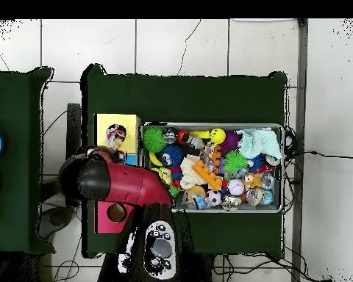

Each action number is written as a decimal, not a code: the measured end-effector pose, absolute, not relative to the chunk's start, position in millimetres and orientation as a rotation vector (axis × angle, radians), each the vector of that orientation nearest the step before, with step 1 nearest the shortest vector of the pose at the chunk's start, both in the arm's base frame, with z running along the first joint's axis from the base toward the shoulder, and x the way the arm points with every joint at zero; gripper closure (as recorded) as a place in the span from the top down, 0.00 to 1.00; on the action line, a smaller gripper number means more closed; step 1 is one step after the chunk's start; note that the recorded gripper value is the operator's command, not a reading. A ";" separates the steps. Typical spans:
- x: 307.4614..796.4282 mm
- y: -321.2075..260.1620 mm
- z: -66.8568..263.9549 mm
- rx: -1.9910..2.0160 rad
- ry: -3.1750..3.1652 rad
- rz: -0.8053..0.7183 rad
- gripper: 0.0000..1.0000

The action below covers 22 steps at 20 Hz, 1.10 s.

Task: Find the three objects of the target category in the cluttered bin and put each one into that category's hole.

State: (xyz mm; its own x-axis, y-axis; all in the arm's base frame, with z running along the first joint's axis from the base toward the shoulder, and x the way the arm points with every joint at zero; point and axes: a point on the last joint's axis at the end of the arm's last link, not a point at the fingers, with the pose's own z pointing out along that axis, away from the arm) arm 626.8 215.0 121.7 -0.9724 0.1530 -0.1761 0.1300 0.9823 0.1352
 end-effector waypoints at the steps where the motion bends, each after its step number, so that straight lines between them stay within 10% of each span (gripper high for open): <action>1: 626.1 216.1 122.6 0.209 2.947 0.186 0.00; 22: 626.7 219.0 128.3 0.202 2.944 0.194 0.00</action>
